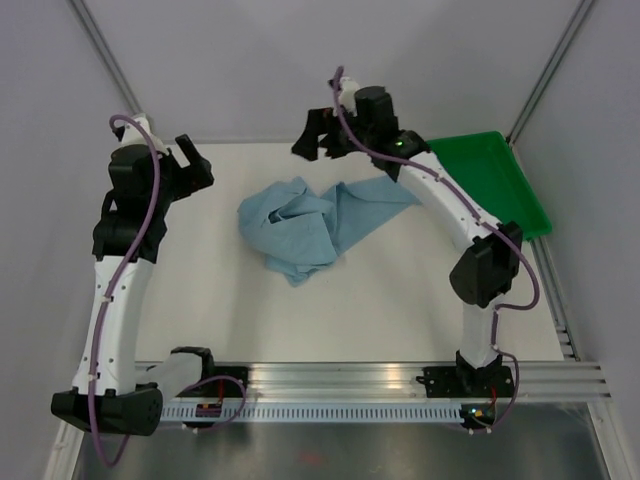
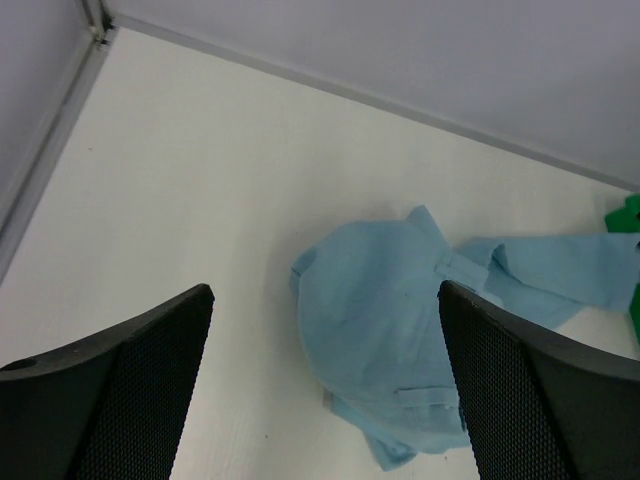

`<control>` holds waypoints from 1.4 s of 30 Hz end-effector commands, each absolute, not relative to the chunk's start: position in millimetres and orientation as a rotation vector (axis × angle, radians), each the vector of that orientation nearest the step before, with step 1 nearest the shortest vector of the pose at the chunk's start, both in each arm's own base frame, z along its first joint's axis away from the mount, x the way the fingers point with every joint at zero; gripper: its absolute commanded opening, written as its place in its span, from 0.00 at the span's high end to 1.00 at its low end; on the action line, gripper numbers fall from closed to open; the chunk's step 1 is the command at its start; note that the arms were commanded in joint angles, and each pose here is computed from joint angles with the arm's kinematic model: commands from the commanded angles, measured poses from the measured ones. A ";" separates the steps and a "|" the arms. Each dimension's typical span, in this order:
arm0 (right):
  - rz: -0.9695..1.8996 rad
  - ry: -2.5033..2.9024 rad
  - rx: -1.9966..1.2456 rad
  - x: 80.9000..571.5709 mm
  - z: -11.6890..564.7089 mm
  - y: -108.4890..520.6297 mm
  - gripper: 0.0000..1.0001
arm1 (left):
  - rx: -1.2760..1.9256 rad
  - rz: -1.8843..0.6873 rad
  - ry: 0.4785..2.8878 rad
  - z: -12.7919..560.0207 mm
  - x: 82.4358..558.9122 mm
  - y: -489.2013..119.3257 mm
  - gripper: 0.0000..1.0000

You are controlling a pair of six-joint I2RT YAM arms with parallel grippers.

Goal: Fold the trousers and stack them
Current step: Move the trousers to the center of the board, then flatten the trousers out

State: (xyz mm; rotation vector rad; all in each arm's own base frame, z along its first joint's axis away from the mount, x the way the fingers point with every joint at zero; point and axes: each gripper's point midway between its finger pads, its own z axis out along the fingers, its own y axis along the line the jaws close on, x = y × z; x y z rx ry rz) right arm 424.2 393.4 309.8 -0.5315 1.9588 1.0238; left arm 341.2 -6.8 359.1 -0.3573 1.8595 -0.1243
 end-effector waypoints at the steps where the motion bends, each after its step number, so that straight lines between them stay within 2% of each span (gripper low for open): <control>1: 0.749 1.881 -0.350 439.6 372.3 306.2 0.02 | -0.260 -0.333 1.896 352.1 337.8 -42.2 0.00; 3: 0.502 1.935 -0.240 455.7 344.9 268.6 0.02 | -0.160 -0.463 1.906 350.7 339.0 -67.4 0.00; 5: 0.380 2.027 -0.129 462.5 311.2 236.5 0.02 | -0.042 -0.630 1.922 351.1 340.8 -105.9 0.00; 9: 0.303 2.142 0.140 478.9 253.8 174.4 0.02 | 0.063 -0.517 2.048 341.3 342.6 -151.7 0.00; 10: 0.290 2.145 0.155 479.5 245.1 167.8 0.02 | 0.023 -0.375 2.141 315.8 347.5 -144.7 0.00; 11: 0.258 2.161 0.165 476.0 228.5 159.8 0.02 | 0.053 -0.368 2.166 311.8 342.3 -157.7 0.00; 16: 0.170 2.149 0.143 485.9 205.4 147.0 0.02 | 0.102 -0.381 2.301 261.4 328.4 -173.1 0.00; 23: 0.237 2.205 0.125 488.3 177.8 158.9 0.02 | 0.101 -0.111 2.420 215.5 335.5 -144.6 0.02; 28: 0.216 2.229 0.120 490.8 166.3 157.5 0.02 | 0.141 -0.197 2.462 183.3 336.3 -165.3 0.06; 30: 0.207 2.236 0.122 491.5 162.6 156.9 0.02 | 0.124 -0.134 2.479 169.3 340.8 -163.1 0.13; 32: 0.213 2.243 0.119 492.6 158.7 157.8 0.02 | 0.081 -0.061 2.487 157.5 345.4 -154.8 0.25; 34: 0.217 2.249 0.118 492.8 154.0 158.8 0.02 | 0.038 -0.077 2.452 153.7 355.8 -158.6 0.34; 35: 0.217 2.257 0.120 493.4 149.7 159.4 0.02 | 0.019 -0.094 2.432 156.1 360.5 -160.8 0.49; 37: 0.215 2.267 0.122 495.3 146.3 159.0 0.03 | -0.034 -0.153 2.368 174.4 376.9 -166.2 0.71; 38: 0.210 2.283 0.124 495.1 140.6 158.4 0.03 | -0.042 -0.168 2.353 183.2 380.2 -165.8 0.97; 42: 0.167 2.302 0.132 495.9 131.4 152.0 0.04 | -0.086 -0.294 2.248 244.6 391.4 -135.3 0.98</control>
